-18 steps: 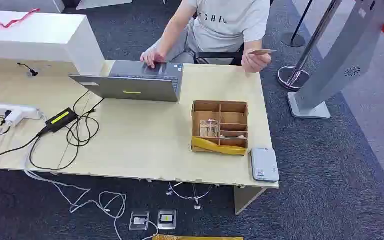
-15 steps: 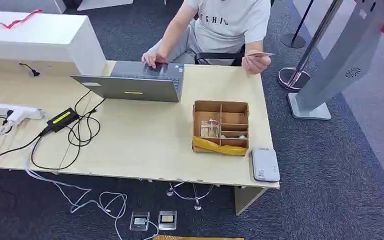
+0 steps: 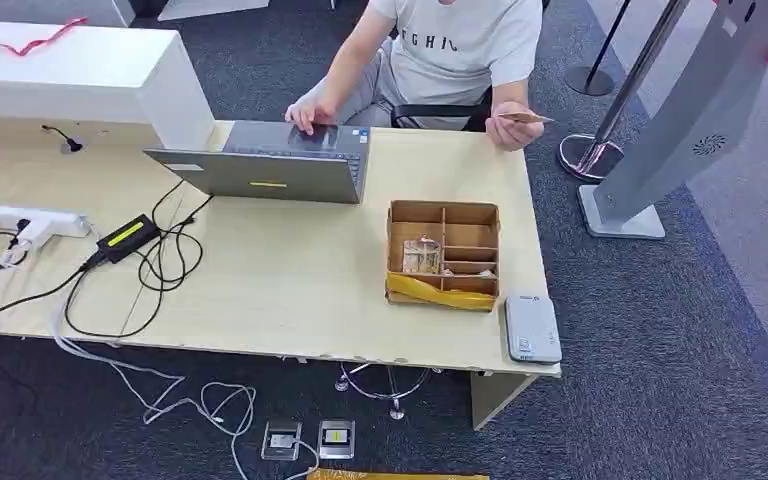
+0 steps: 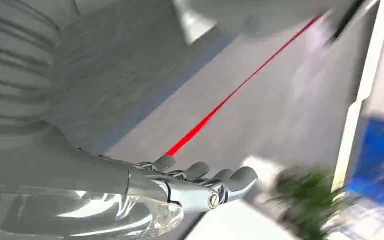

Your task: Pass the card to the sensor for recognition and then transmit it.

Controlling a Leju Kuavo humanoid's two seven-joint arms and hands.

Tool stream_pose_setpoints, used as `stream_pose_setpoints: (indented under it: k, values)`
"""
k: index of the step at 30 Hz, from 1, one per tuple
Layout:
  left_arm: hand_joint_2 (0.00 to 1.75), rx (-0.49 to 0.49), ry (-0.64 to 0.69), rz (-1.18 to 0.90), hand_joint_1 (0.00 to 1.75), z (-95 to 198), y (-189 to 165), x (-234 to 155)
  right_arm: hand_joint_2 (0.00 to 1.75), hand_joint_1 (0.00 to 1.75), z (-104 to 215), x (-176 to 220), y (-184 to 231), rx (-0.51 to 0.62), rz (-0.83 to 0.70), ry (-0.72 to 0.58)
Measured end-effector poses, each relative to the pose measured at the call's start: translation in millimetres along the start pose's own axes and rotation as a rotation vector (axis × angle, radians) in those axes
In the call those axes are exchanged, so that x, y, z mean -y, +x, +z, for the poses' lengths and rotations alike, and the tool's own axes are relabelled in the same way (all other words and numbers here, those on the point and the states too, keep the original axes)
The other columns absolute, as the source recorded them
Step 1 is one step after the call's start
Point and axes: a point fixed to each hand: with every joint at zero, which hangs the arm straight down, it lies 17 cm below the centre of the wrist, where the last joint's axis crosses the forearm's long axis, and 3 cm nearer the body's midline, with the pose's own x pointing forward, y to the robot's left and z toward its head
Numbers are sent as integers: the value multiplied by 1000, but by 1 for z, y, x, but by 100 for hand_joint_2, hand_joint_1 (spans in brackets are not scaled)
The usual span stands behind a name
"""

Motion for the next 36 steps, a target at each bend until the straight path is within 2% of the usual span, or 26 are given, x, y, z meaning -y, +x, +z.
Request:
stream_pose_setpoints:
  k: [4,7,11,14,19,25,28,36]
  values:
    - [0,6,0,-15,0,0,1,-1,175,0,21,-75,62,136,53,187]
    - [0,26,-1,-29,0,-1,4,-1,175,0,46,-140,95,241,171,325]
    - [0,54,-12,-51,0,-1,9,1,175,0,104,-231,102,361,340,530]
    - [0,57,-12,-57,0,-1,9,0,175,0,136,-271,106,422,391,613]
    - [0,52,-10,-64,0,-2,7,-2,175,0,165,-304,103,472,431,688]
    - [0,-12,-11,-76,0,-3,-4,-3,175,0,202,-352,99,605,557,718]
    - [0,-34,-18,-84,0,-3,-10,-2,175,0,204,-357,102,639,562,672]
    - [0,-16,-54,-95,0,-5,-7,1,175,0,209,-369,88,659,647,649]
